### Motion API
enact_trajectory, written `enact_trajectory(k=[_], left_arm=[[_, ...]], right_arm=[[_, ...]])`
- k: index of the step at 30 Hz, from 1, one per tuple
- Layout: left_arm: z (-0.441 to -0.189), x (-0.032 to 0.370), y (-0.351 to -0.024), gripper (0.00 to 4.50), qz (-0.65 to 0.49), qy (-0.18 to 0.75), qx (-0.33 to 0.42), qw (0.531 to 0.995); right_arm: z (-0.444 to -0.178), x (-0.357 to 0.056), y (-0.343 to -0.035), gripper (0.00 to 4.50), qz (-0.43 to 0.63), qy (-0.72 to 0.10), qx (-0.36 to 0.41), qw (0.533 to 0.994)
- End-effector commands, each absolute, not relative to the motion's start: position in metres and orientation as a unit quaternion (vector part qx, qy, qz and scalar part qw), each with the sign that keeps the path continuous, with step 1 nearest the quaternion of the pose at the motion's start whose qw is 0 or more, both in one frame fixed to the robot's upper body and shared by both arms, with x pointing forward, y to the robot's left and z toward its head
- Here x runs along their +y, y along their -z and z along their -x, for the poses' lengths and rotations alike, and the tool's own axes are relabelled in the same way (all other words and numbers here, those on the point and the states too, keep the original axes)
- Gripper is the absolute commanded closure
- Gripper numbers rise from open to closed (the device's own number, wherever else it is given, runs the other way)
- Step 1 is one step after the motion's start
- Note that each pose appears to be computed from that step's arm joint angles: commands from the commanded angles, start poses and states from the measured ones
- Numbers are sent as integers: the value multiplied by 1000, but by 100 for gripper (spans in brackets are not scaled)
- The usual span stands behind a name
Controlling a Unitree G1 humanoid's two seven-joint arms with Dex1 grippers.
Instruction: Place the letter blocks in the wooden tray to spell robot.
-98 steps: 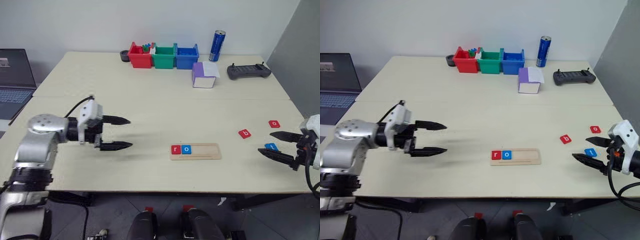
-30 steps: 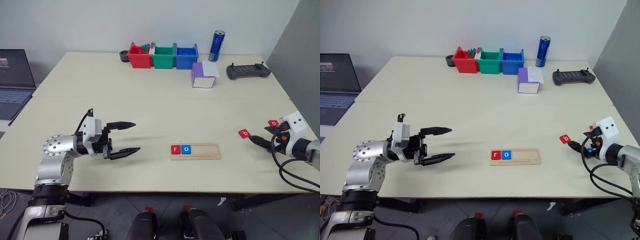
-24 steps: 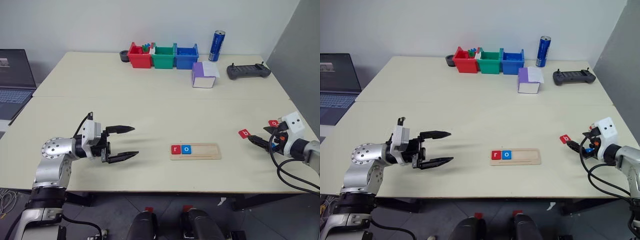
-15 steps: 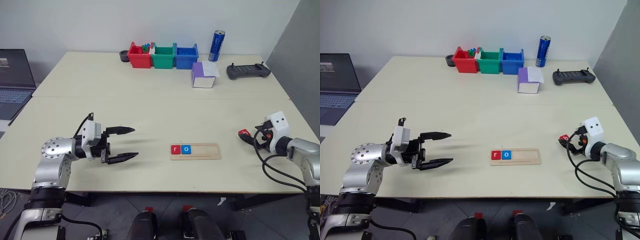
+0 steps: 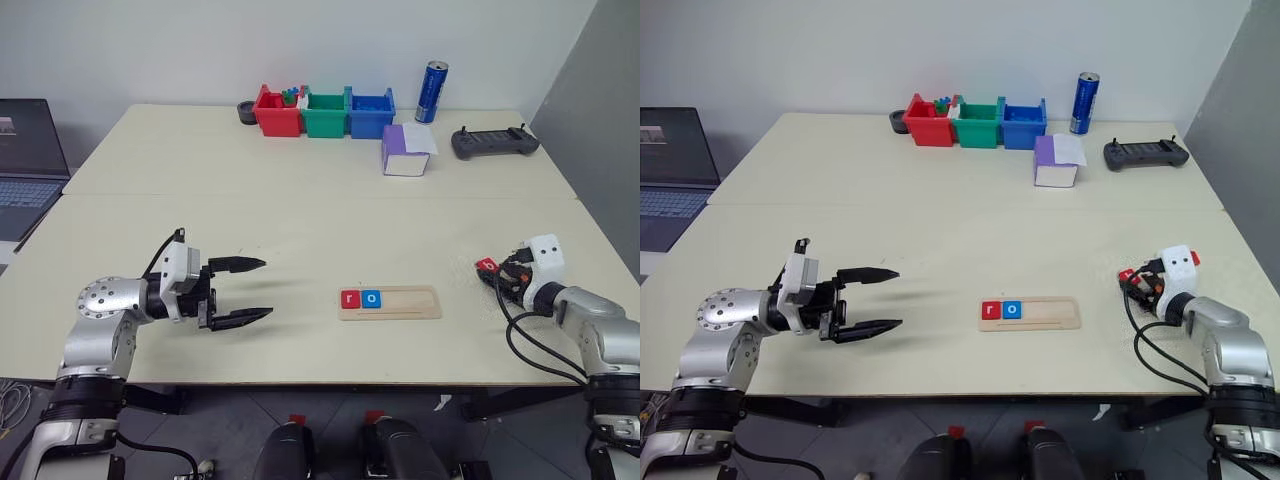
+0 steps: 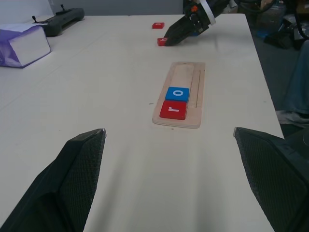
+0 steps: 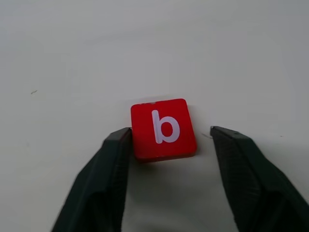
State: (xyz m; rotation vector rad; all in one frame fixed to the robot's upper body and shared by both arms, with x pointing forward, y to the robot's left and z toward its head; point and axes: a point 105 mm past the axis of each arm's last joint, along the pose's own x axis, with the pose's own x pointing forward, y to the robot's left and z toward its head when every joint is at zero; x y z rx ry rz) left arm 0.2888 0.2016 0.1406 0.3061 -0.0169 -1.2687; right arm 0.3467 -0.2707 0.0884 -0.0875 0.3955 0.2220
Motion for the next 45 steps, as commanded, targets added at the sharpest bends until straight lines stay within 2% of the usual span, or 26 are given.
enact_trajectory(k=[1,4,9,15,22,29,31,33,35,37,41,45], left_arm=[[-289,201,-153,0,-160,594,-18,788],[-291,201,-154,0,-161,595,-18,787],[-298,197,-159,0,-154,604,-19,781],[-306,191,-158,0,-155,615,-21,772],[-309,191,-157,0,-156,620,-21,769],[-310,196,-155,0,-159,612,-19,774],[-310,197,-155,0,-162,611,-18,775],[-310,197,-155,0,-164,610,-18,775],[-309,196,-156,0,-169,610,-18,774],[-308,195,-158,0,-170,610,-21,773],[-303,190,-158,0,-169,613,-25,772],[-300,192,-157,0,-170,609,-23,774]], right_arm=[[-341,-269,-103,303,62,-80,173,980],[-329,-258,-112,305,73,-66,164,982],[-300,-235,-127,305,66,4,149,987],[-271,-205,-113,305,57,21,177,982],[-267,-213,-99,305,62,30,202,977],[-277,-207,-107,62,43,28,192,980],[-278,-209,-115,2,59,8,190,980],[-281,-219,-131,2,103,-26,171,979],[-288,-223,-161,2,141,-115,128,975],[-291,-229,-170,2,150,-204,134,958],[-288,-252,-155,2,178,-373,203,888],[-291,-267,-147,2,219,-474,241,818]])
